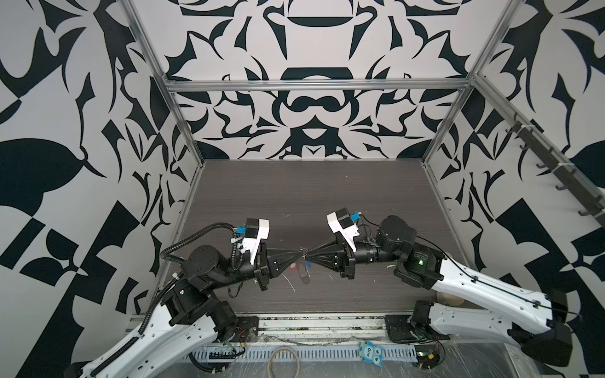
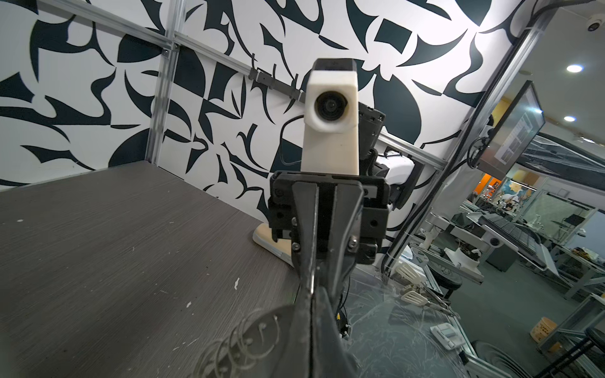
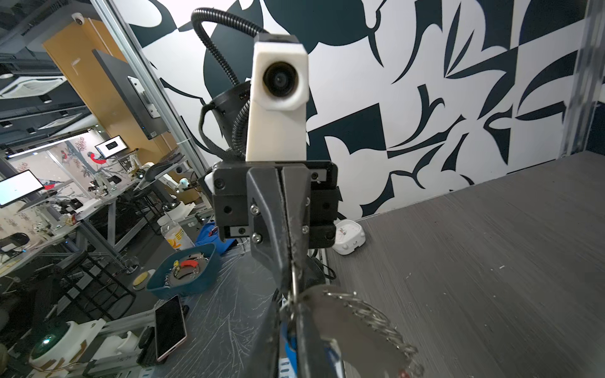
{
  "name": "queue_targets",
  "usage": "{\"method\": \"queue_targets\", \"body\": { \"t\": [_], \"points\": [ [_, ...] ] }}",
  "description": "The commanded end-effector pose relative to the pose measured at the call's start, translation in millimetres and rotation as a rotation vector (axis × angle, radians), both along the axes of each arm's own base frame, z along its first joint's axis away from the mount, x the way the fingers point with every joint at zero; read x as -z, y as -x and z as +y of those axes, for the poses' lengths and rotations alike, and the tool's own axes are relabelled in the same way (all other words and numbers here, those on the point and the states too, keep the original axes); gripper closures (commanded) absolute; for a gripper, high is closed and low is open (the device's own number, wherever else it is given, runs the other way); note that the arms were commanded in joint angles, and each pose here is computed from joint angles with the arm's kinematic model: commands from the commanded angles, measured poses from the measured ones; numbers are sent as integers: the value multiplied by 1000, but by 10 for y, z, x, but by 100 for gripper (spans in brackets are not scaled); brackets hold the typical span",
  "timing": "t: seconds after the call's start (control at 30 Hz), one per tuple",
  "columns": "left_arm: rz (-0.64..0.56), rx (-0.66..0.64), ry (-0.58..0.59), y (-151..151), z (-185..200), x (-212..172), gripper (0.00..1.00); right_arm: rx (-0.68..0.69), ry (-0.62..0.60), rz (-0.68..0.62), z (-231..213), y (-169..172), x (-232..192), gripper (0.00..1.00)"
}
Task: Remove the keys from the keyring
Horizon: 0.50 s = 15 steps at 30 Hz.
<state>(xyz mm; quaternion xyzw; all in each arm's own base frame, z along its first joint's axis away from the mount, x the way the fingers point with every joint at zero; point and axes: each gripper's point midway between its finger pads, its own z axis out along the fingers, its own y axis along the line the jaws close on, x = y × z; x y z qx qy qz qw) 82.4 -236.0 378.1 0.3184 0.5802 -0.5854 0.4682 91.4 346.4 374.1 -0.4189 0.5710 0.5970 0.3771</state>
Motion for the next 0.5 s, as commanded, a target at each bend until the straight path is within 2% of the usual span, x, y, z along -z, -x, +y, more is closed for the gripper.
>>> {"method": "queue_targets", "body": {
  "t": [0.0, 0.1, 0.2, 0.23, 0.27, 0.33, 0.4, 0.47],
  "points": [
    [-21, 3, 31, 10, 12, -86, 100, 12, -40, -25, -14, -5, -107, 92],
    [-12, 14, 27, 16, -7, -75, 100, 22, -38, -19, -18, -18, -105, 100],
    [11, 10, 16, -5, -20, -40, 100, 48, -13, -7, -37, -52, -78, 100],
    [24, 4, 6, -17, -19, -20, 97, 53, 0, -3, -48, -53, -62, 100],
    [37, -3, -5, -29, -17, 4, 83, 62, 32, -2, -65, -60, -23, 100],
    [54, -6, -24, -22, -1, 41, 63, 70, 93, -3, -102, -55, 47, 100],
    [75, -18, -52, -29, 19, 95, 54, 68, 144, -1, -149, -31, 105, 100],
    [93, -33, -87, -34, 47, 144, 51, 68, 212, -1, -198, -17, 185, 100]
  ]
}}
